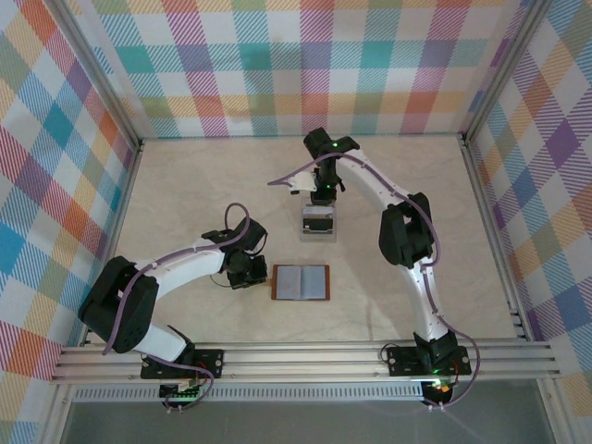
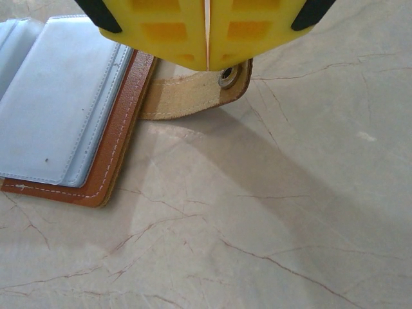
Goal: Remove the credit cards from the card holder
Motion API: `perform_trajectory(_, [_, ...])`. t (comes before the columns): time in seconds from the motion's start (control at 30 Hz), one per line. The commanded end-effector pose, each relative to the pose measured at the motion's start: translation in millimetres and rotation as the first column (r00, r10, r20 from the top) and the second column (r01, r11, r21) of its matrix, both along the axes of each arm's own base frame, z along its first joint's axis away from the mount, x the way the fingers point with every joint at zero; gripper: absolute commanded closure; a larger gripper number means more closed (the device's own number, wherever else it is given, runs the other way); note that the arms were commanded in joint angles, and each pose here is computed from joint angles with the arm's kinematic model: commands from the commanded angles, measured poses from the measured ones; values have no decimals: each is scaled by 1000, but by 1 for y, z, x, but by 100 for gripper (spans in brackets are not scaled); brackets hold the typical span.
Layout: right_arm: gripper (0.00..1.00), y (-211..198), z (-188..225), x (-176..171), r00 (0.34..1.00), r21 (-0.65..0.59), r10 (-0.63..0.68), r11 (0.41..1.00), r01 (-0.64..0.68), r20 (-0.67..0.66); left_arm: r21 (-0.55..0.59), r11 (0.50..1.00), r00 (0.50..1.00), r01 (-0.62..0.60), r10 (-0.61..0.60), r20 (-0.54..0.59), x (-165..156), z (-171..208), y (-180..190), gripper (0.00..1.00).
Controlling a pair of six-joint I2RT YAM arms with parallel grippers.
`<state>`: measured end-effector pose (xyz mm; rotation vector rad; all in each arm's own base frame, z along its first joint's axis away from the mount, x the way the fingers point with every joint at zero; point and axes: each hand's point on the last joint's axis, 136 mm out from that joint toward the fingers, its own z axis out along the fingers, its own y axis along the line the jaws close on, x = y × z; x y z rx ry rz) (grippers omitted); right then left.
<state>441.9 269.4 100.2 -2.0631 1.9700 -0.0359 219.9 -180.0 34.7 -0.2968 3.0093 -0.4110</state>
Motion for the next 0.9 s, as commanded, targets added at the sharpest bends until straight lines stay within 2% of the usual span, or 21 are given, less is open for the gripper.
perform_trajectory(0.0, [74, 3, 14, 12, 998, 35, -10, 999, 8, 60, -7, 1000, 1000, -5, 5, -9, -4, 1, 5, 90])
perform_trajectory(0.2, [72, 1, 23, 29, 985, 43, -36, 999, 29, 168, -8, 1000, 1000, -6, 6, -8, -3, 1, 4, 90])
perform_trajectory(0.63, [69, 3, 48, 21, 977, 142, -55, 990, 26, 205, -8, 1000, 1000, -5, 5, 4, 0, 8, 4, 90])
perform_trajectory(0.87, [68, 2, 48, 25, 970, 187, -134, 978, 96, 202, -17, 1000, 1000, -2, 2, -1, 1, 7, 1, 90])
